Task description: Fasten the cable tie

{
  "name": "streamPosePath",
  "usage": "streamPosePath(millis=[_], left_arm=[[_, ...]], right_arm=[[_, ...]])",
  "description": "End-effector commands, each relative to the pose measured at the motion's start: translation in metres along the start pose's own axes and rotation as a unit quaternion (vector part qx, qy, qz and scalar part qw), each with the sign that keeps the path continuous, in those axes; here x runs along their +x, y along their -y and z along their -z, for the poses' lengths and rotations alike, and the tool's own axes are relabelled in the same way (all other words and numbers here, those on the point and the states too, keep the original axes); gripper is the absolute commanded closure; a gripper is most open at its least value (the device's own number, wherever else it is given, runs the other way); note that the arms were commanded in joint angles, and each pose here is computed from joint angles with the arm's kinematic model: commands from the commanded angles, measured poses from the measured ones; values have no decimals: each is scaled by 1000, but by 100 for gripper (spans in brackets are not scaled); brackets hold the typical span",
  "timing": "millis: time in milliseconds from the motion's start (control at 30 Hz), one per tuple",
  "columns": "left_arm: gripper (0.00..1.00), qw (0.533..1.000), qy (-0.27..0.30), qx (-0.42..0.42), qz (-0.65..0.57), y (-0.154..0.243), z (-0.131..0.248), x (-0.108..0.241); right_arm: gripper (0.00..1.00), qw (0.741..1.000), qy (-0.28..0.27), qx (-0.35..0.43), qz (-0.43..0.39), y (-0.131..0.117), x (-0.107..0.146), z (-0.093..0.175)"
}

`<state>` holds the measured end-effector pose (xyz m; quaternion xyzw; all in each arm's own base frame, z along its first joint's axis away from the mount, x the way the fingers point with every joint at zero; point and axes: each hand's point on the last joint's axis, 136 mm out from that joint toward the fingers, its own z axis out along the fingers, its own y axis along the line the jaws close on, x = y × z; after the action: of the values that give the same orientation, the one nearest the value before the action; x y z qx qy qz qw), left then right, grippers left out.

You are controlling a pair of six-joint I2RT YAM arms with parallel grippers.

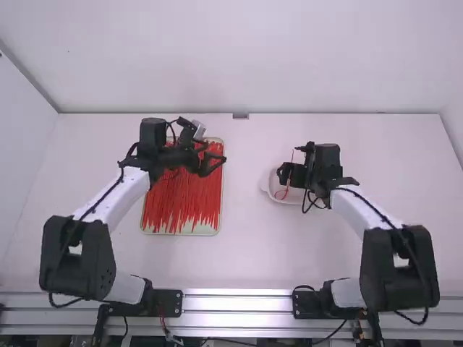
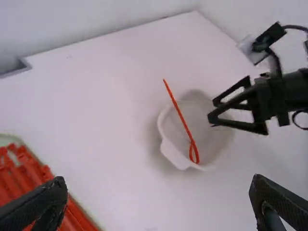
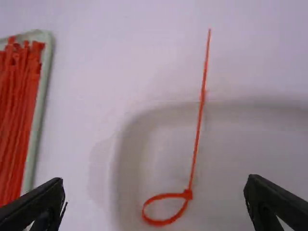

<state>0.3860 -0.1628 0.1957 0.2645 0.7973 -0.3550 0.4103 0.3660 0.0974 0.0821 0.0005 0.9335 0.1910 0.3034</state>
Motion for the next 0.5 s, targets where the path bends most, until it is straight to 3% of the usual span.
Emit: streamPosePath(millis=[0,133,467], left_arm=[[1,999,13,-30,-19,6,17,-19],[1,999,22,-9,-25,33,35,-28],[1,999,26,-26,-33,54,60,-33]], right_arm=[[1,1000,27,6,14,-11,-12,22],[1,999,37,-11,31,-33,-9,50],[1,998,30,24,46,-38,8,81]])
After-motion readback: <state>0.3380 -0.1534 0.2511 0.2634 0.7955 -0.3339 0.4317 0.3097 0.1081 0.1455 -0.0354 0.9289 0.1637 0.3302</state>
